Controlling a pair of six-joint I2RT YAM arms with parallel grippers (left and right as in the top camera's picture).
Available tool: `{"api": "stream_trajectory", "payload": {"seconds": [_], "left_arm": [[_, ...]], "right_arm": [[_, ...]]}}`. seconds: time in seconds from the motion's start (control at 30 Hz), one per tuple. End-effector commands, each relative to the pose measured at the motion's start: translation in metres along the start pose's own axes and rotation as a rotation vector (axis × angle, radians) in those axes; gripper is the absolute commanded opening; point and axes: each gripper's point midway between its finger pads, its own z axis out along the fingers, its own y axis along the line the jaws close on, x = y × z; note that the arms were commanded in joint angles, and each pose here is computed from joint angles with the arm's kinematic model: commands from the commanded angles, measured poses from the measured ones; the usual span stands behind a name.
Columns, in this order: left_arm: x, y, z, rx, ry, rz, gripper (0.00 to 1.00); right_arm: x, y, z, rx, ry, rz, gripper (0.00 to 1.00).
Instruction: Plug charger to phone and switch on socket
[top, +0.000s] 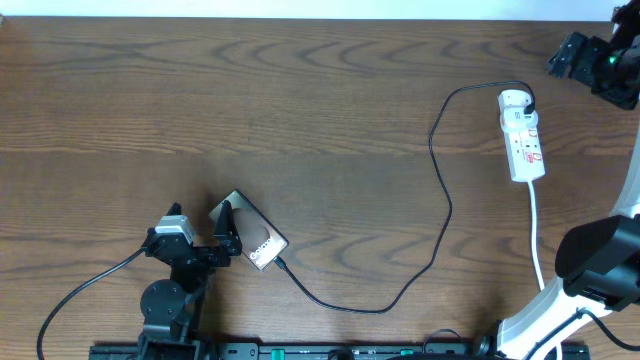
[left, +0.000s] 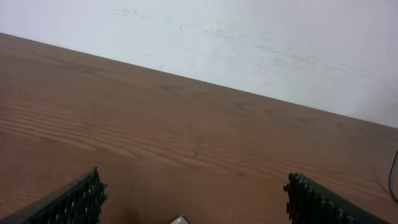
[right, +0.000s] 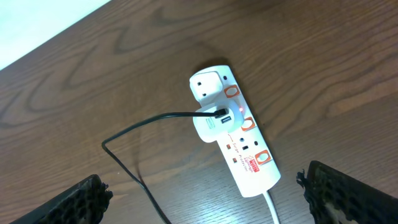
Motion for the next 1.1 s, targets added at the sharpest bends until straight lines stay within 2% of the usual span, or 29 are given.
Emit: {"api": "stream_trajectory", "payload": {"seconds": [0.0, 0.57, 0.83, 1.07], "left_arm": [[0.014, 0.007, 0.000, -0.029, 0.046, 0.004, 0.91], [0.014, 0.007, 0.000, -0.028, 0.045, 0.004, 0.91], [0.014, 0.007, 0.000, -0.028, 0.045, 0.004, 0.91], [0.014, 0.007, 0.000, -0.029, 0.046, 0.004, 0.91]], "right_arm": [[0.000, -0.001, 0.002, 0.004, 0.005, 0.017, 0.99], [0.002, -0.001, 0.000, 0.004, 0.004, 0.016, 0.99], [0.028, 0.012, -0.080, -0.014, -0.109, -0.007, 0.99], [0.056, 0.026, -0.169, -0.043, -0.293, -0.046, 0.99]]}}
